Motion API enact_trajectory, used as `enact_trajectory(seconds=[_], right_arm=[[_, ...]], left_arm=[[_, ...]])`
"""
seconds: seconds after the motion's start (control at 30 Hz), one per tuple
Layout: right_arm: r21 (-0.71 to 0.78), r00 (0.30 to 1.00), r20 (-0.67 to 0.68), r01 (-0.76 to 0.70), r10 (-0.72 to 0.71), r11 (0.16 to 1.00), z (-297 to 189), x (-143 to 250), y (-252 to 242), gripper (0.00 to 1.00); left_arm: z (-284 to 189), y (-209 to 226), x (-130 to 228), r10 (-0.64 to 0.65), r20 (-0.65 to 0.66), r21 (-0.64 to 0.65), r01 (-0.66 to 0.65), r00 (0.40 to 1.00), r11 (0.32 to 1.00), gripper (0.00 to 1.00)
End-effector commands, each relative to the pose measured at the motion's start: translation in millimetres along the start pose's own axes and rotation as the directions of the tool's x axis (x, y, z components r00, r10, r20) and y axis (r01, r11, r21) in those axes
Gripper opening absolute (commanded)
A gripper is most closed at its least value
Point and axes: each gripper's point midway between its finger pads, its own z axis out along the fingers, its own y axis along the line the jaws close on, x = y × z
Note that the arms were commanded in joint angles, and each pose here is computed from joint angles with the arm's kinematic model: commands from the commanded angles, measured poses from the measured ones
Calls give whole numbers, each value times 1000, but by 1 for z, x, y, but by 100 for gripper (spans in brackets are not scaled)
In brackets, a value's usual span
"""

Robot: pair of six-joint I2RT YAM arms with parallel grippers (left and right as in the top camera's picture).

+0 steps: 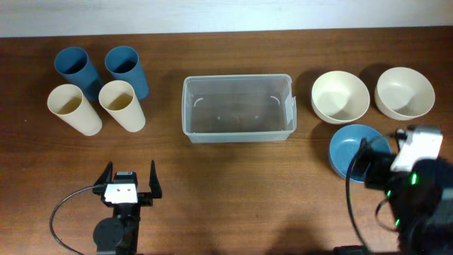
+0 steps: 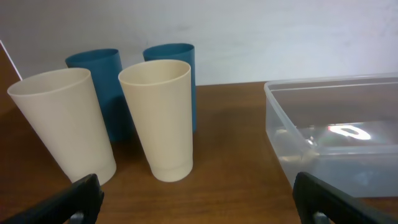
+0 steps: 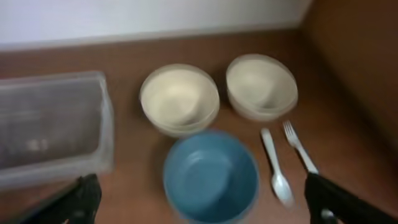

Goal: Pack container
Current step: 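Move the right gripper to the blue bowl's rim and grasp it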

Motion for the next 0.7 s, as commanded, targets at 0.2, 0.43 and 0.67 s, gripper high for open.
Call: enact_trajectory(seconds=[0.2, 0.43, 0.67], right_arm=[[387, 920, -317, -95, 230, 917, 0, 14, -53, 99], [703, 704, -152, -416, 693, 577, -12, 51, -103, 99], [738, 609, -195, -425, 769, 524, -5, 77, -119, 99]], left_arm=[[0, -3, 1, 12, 2, 13, -12, 1000, 1000, 100], [0, -3, 1, 12, 2, 13, -12, 1000, 1000, 100], [0, -3, 1, 12, 2, 13, -12, 1000, 1000, 100]])
